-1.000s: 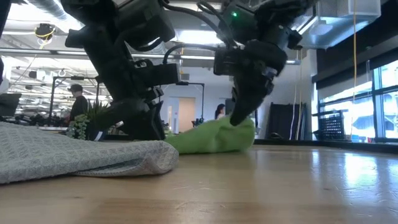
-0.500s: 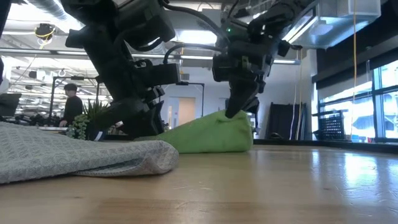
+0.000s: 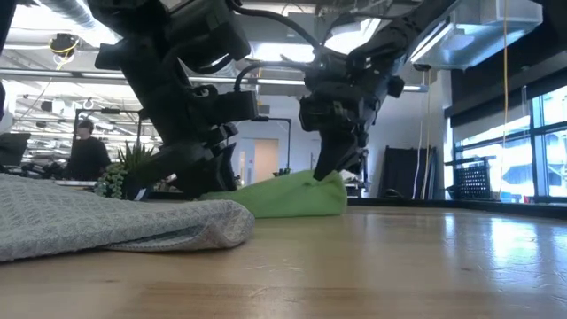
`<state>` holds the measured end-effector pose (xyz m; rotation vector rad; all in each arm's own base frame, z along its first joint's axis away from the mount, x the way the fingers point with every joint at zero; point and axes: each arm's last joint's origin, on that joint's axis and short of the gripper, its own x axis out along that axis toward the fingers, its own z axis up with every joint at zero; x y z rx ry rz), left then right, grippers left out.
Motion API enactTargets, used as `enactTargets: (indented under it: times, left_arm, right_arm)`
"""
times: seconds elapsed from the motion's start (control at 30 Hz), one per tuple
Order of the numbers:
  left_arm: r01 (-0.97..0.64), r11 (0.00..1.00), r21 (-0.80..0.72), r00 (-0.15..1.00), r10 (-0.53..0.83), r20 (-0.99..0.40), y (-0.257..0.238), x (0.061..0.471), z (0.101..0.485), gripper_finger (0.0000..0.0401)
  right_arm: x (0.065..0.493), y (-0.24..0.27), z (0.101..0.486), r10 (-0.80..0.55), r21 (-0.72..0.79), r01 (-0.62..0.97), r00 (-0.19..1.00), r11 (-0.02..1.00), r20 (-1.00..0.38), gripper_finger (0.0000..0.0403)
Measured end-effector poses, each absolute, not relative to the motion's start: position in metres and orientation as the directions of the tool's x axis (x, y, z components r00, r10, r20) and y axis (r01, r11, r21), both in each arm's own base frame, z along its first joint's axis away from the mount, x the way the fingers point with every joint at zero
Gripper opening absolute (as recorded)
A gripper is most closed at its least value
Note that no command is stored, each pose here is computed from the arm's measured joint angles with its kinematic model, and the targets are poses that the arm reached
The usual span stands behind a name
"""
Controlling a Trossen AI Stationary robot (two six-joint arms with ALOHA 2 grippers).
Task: Roll microfiber towels into tight, uniform cylinder then place into a basket
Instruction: Roll the green microfiber cloth
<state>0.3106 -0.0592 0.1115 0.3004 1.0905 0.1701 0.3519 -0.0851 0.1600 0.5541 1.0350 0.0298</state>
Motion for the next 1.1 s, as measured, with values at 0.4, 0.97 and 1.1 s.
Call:
enactTargets:
  times: [0.4, 0.97, 1.1]
  left_arm:
    - [0.02, 0.946, 0.323, 0.455, 0.279, -0.846, -0.059, 0.311, 0.112, 0.0133]
    - [0.072, 0.95, 0.305, 0.46, 0.24, -0.855, -0.068, 0.309, 0.112, 0.0133]
    - [0.054, 0.958, 0.283, 0.461, 0.228, -0.858, -0.076, 0.306, 0.111, 0.0133]
  right_arm:
    - [0.358, -0.107, 0.159, 0.205, 0.427, 0.234, 0.619, 0.874, -0.758, 0.0012]
    - [0.362, -0.096, 0.148, 0.323, 0.506, 0.172, 0.59, 0.845, -0.74, 0.0012]
    - [0.363, -0.083, 0.146, 0.353, 0.511, 0.157, 0.554, 0.845, -0.754, 0.0012]
